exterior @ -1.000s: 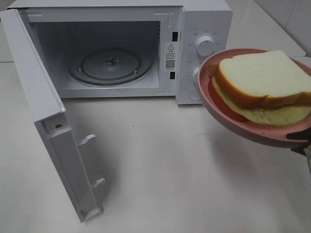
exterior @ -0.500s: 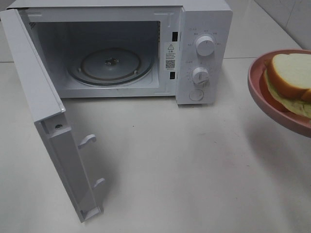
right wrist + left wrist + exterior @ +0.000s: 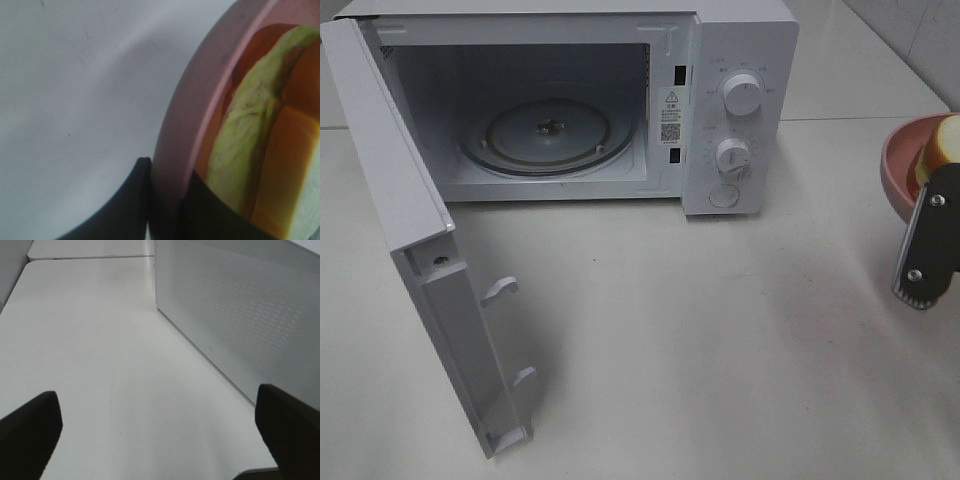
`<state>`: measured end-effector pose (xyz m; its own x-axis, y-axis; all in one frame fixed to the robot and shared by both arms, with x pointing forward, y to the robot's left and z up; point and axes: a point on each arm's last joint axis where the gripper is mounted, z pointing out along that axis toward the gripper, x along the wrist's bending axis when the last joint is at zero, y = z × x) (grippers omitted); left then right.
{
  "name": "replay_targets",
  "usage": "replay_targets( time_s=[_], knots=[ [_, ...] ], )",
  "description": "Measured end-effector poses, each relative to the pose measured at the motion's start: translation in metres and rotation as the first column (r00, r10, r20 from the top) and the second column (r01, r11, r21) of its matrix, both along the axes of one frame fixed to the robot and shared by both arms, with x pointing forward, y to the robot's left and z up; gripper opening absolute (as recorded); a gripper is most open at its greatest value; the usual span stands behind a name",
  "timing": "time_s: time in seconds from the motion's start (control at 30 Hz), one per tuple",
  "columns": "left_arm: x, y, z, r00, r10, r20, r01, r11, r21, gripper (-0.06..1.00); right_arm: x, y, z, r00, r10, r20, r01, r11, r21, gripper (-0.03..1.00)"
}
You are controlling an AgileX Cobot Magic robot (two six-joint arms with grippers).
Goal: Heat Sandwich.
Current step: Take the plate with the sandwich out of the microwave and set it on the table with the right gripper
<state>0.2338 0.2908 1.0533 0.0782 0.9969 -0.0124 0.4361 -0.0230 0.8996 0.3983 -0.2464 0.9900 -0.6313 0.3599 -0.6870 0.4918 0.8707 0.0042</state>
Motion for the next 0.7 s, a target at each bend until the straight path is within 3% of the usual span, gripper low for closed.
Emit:
replay_targets(
  time_s=[0.27, 0.37, 0.43, 0.47, 0.7],
  knots=[
    [0.000, 0.000, 0.000, 1.000, 0.000, 0.000, 0.000, 1.000, 0.000, 0.99, 0.022, 0.013, -0.011, 0.980, -0.199, 0.003, 0.199, 0.980, 0.005, 0.12],
    [0.000, 0.000, 0.000, 1.000, 0.000, 0.000, 0.000, 1.000, 0.000, 0.99, 0.035, 0.021, -0.015, 0.946, -0.324, 0.027, 0.324, 0.946, 0.019, 0.12],
    [0.000, 0.000, 0.000, 1.000, 0.000, 0.000, 0.000, 1.000, 0.000, 0.99, 0.038, 0.022, -0.017, 0.936, -0.349, 0.032, 0.349, 0.937, 0.021, 0.12],
    [0.000, 0.000, 0.000, 1.000, 0.000, 0.000, 0.000, 1.000, 0.000, 0.99, 0.043, 0.026, -0.021, 0.912, -0.407, 0.050, 0.405, 0.913, 0.035, 0.12],
    [0.000, 0.000, 0.000, 1.000, 0.000, 0.000, 0.000, 1.000, 0.000, 0.99, 0.057, 0.036, -0.038, 0.857, -0.510, 0.071, 0.507, 0.860, 0.058, 0.12]
  ],
)
